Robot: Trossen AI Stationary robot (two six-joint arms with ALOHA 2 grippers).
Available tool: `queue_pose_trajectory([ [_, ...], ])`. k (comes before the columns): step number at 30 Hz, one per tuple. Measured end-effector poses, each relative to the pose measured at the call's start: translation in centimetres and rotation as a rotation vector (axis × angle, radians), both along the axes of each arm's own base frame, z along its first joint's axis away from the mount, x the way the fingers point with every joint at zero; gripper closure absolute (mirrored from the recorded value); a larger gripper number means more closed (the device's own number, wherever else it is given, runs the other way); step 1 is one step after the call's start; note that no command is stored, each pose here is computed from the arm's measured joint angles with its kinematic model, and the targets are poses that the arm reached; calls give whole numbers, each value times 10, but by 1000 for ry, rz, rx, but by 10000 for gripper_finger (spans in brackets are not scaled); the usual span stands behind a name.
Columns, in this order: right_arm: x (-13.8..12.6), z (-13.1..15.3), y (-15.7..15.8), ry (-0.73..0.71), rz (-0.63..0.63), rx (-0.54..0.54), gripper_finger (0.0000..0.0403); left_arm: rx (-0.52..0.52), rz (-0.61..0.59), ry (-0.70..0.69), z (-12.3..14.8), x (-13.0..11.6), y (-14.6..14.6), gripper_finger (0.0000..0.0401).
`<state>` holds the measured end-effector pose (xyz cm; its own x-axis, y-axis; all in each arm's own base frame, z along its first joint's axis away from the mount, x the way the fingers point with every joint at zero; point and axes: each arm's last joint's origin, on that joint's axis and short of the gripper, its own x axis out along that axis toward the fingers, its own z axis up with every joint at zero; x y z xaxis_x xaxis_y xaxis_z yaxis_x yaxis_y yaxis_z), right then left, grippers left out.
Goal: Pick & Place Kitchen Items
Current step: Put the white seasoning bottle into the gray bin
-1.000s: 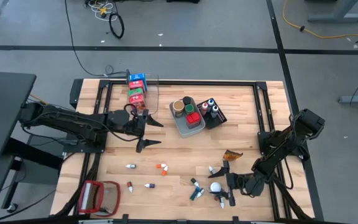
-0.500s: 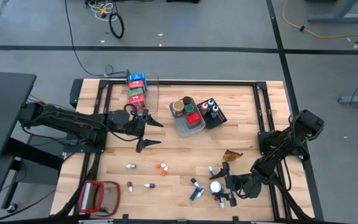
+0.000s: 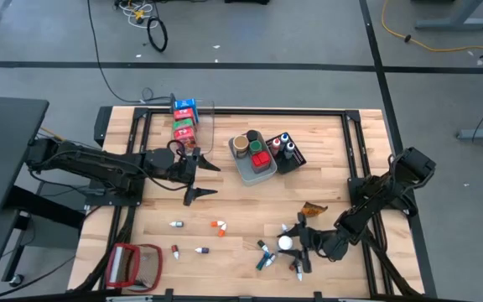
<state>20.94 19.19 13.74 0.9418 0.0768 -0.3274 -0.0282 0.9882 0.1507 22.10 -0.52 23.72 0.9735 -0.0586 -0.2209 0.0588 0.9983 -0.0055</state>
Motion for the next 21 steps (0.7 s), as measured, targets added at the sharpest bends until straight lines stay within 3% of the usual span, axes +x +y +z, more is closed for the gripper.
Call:
queue_pose_trajectory([
  [8, 24, 14, -26, -137, -177, -97, 191, 0, 0, 0, 0, 0, 0, 46],
  [11, 41, 24, -47, -215, -265, -103, 191, 0, 0, 0, 0, 0, 0, 46],
  [14, 61, 37, -69, -261, -355, -174, 190, 0, 0, -1, 0, 0, 0, 46],
  [21, 101, 60, -119, -258, -469, -237, 189, 13, -3, -26, 2, 1, 0, 46],
])
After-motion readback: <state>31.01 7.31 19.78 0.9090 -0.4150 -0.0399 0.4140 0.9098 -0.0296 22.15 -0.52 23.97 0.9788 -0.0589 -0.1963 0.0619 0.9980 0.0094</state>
